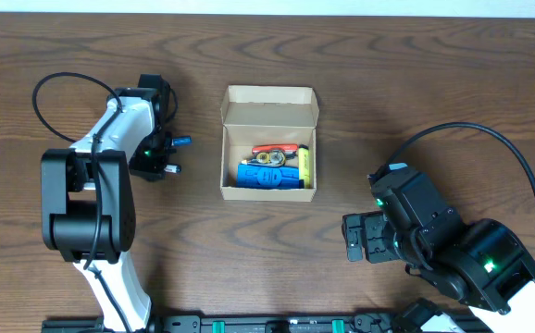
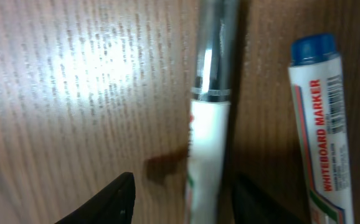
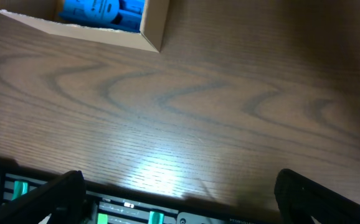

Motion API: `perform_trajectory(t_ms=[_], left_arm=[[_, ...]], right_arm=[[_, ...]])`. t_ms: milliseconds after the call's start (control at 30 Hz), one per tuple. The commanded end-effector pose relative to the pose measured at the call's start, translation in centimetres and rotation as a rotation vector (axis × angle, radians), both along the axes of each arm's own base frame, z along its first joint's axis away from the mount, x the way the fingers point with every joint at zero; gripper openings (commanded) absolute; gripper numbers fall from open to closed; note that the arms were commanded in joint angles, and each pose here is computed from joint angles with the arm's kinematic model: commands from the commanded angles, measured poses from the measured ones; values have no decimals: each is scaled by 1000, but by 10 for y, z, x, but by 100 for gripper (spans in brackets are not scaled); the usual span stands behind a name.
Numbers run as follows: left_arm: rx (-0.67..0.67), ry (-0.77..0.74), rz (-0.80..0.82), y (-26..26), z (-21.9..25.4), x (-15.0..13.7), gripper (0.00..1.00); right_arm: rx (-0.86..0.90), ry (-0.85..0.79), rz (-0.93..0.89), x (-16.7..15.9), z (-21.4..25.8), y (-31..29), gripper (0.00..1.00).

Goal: Pack container
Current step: 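Lower the left gripper onto the black-capped marker and grasp it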

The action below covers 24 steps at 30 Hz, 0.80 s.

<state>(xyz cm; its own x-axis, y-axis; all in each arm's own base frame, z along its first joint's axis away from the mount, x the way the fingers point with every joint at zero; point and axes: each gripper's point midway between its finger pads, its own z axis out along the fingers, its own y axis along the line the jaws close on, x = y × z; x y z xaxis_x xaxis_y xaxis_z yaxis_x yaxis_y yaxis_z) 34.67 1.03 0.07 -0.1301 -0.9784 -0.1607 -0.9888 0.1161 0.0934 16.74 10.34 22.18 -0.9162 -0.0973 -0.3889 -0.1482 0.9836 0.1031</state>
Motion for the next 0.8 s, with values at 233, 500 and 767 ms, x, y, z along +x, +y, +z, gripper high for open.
perform_trajectory(t_ms=[233, 500, 767], left_arm=[[37, 5, -21, 9, -7, 3, 52], [30, 2, -51, 8, -16, 0, 52], [20, 9, -51, 7, -23, -5, 45]], right_arm=[[2, 3, 2, -1, 0, 1, 99], [2, 3, 2, -1, 0, 1, 99], [2, 3, 2, -1, 0, 1, 99]])
